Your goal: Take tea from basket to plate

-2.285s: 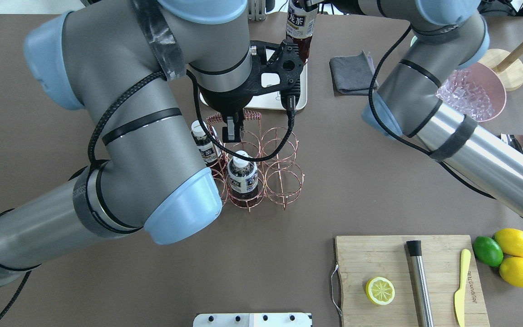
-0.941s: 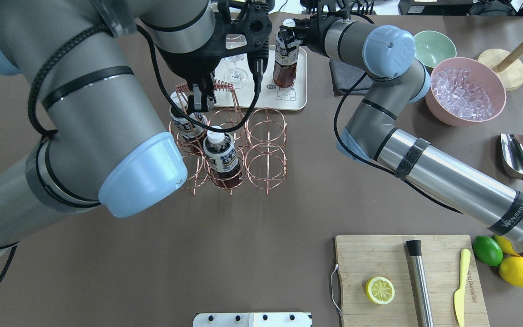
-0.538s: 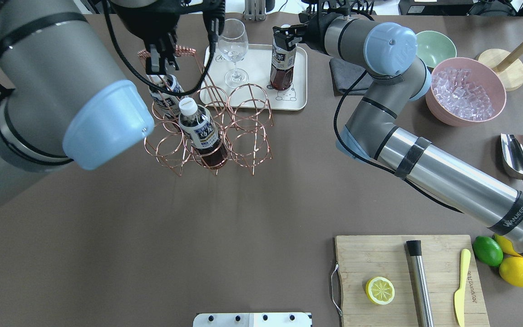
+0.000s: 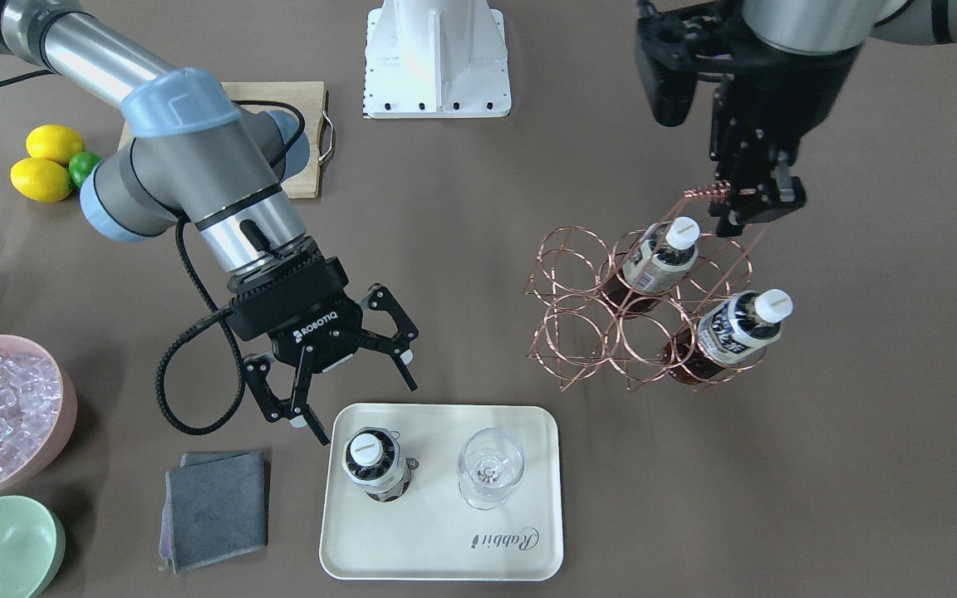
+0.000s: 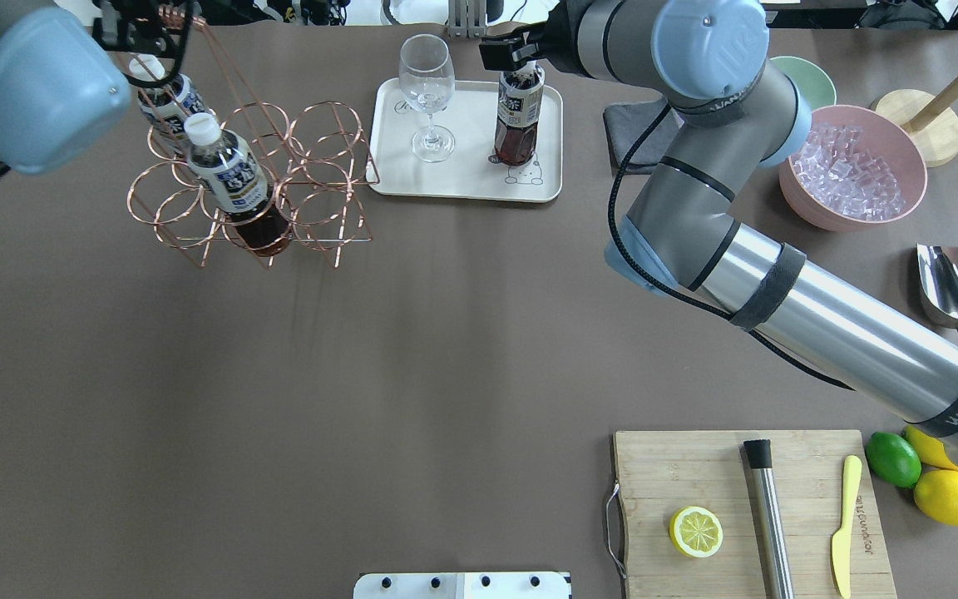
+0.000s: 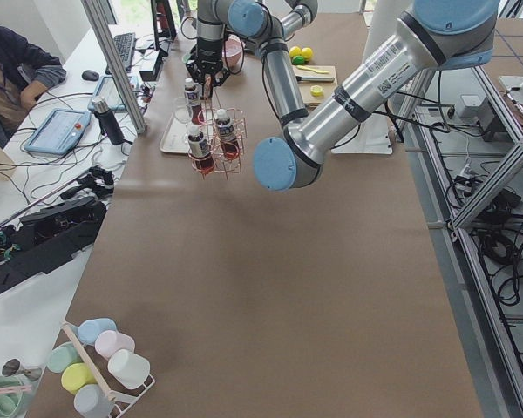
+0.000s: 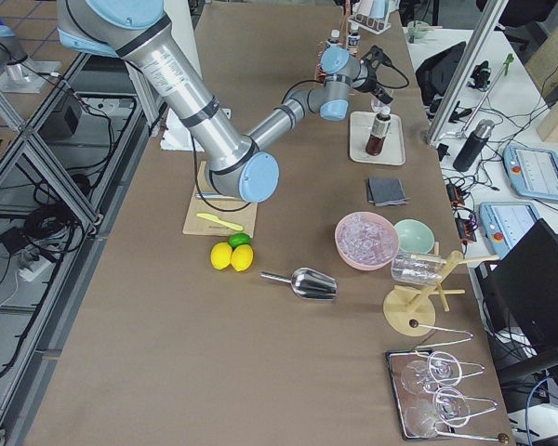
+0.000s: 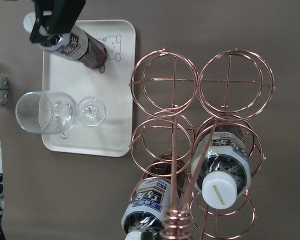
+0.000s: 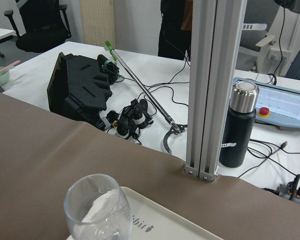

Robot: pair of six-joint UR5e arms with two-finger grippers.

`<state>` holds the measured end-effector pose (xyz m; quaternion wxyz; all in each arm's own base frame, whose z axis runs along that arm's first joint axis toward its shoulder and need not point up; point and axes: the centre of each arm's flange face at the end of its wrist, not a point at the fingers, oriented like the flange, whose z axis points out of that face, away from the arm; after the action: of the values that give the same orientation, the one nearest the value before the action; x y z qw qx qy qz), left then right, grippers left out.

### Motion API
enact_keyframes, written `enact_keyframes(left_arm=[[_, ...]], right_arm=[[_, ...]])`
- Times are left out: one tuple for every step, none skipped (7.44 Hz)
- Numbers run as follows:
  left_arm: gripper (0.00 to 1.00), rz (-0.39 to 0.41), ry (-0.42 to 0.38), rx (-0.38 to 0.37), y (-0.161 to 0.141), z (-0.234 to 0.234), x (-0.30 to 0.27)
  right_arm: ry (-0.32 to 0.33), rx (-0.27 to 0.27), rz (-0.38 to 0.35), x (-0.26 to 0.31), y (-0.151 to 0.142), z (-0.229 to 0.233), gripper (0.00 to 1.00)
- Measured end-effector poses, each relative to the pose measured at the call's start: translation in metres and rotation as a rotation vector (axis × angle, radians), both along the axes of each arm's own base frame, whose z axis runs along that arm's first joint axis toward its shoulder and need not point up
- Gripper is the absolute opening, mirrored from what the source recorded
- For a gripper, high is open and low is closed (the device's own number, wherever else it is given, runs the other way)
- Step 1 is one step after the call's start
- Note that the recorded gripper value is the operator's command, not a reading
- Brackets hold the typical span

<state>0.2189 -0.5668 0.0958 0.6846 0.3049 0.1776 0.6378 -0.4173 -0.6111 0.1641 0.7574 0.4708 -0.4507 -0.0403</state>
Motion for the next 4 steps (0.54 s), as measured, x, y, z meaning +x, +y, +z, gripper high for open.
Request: enact_keyframes(left_arm=[[0.00,0.000,-0.025,-0.004,-0.014,0.024,-0.027],[0.00,0.004,-0.048,-0.010,-0.027,0.048,-0.051],[0.00,0.004,-0.067,-0.023,-0.037,0.072,-0.073],[0.00,0.000,-0.078,-0.038,-0.044,0.099,-0.097]], right_arm=[[0.026,-0.070,-0.010,0.016,0.014,-0.024,1.00],[0.050,-0.144,-0.022,0.030,0.023,-0.034,1.00],[0.082,-0.227,-0.051,0.050,0.029,-0.032,1.00],[0.127,-0.329,-0.074,0.079,0.031,-0.025,1.00]])
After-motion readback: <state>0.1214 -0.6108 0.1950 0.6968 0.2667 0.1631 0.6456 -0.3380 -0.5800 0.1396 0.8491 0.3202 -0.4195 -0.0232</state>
